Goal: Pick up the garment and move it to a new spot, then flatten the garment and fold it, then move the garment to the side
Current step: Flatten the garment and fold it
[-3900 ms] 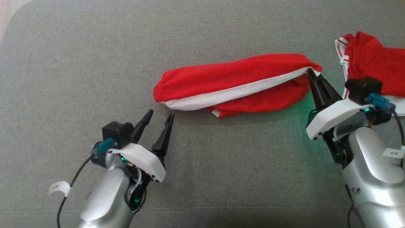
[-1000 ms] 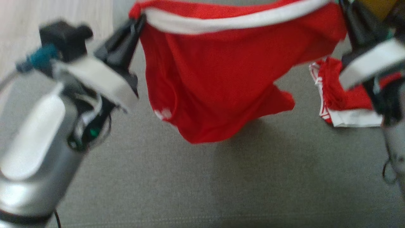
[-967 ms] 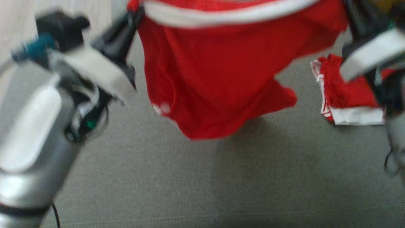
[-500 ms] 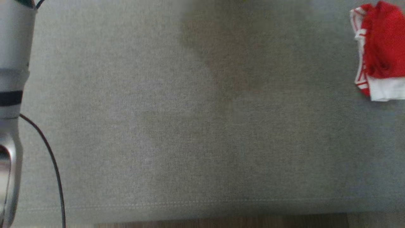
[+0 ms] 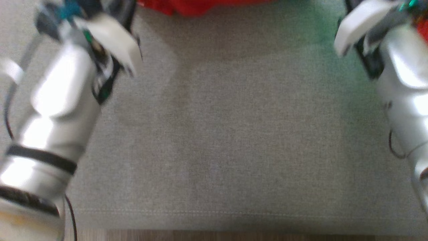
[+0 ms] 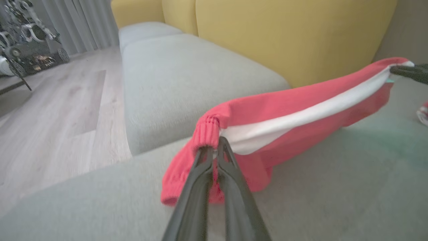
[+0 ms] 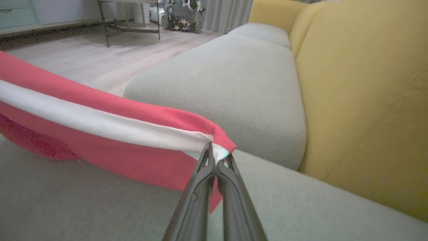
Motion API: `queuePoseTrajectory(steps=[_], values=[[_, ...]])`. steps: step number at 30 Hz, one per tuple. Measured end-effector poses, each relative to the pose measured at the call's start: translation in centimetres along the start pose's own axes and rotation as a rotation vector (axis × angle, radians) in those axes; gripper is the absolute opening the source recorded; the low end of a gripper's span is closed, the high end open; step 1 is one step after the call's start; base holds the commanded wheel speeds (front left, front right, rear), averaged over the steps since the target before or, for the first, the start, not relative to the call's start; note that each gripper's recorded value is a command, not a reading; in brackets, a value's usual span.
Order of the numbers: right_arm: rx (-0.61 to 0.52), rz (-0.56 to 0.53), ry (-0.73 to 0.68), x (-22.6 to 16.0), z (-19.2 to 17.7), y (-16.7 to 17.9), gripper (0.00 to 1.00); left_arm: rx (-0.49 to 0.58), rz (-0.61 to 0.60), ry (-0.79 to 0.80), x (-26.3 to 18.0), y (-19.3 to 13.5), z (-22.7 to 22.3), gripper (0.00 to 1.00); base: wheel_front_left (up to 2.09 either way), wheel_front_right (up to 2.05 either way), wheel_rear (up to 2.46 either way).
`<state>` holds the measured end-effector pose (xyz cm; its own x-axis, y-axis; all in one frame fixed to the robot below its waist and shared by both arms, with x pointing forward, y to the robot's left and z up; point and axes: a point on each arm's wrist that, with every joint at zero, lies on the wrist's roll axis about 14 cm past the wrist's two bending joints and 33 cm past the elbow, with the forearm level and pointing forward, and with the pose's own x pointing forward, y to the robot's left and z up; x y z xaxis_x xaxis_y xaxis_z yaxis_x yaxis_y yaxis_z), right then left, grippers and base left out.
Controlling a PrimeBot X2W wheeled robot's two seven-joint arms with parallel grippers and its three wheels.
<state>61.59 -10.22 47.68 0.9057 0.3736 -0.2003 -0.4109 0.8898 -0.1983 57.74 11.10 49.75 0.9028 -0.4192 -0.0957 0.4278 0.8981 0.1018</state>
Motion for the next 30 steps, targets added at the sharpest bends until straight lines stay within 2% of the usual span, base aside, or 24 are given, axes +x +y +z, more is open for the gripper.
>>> queuePoseTrajectory(steps=[4, 9, 17, 22, 30], values=[[0.003, 0.036, 0.095, -2.1, -3.3, 1.7, 0.00, -0.017, -0.041, 0.101, -3.2, -2.3, -4.0, 0.00, 0.00, 0.00, 0.00], [-0.018, 0.068, 0.194, -5.1, -5.6, 2.5, 0.00, -0.030, -0.097, 0.158, -6.4, -5.2, -6.1, 0.00, 0.00, 0.00, 0.00], [-0.073, 0.104, 0.333, -10.5, -8.3, 2.1, 0.00, -0.006, -0.166, 0.187, -10.3, -8.5, -6.8, 0.00, 0.00, 0.00, 0.00], [-0.083, 0.106, 0.370, -13.1, -8.6, 1.4, 0.00, -0.004, -0.201, 0.186, -11.9, -10.4, -6.9, 0.00, 0.00, 0.00, 0.00], [-0.075, 0.151, 0.453, -17.7, -9.7, 1.9, 0.00, -0.045, -0.248, 0.212, -14.9, -13.6, -7.9, 0.00, 0.00, 0.00, 0.00]])
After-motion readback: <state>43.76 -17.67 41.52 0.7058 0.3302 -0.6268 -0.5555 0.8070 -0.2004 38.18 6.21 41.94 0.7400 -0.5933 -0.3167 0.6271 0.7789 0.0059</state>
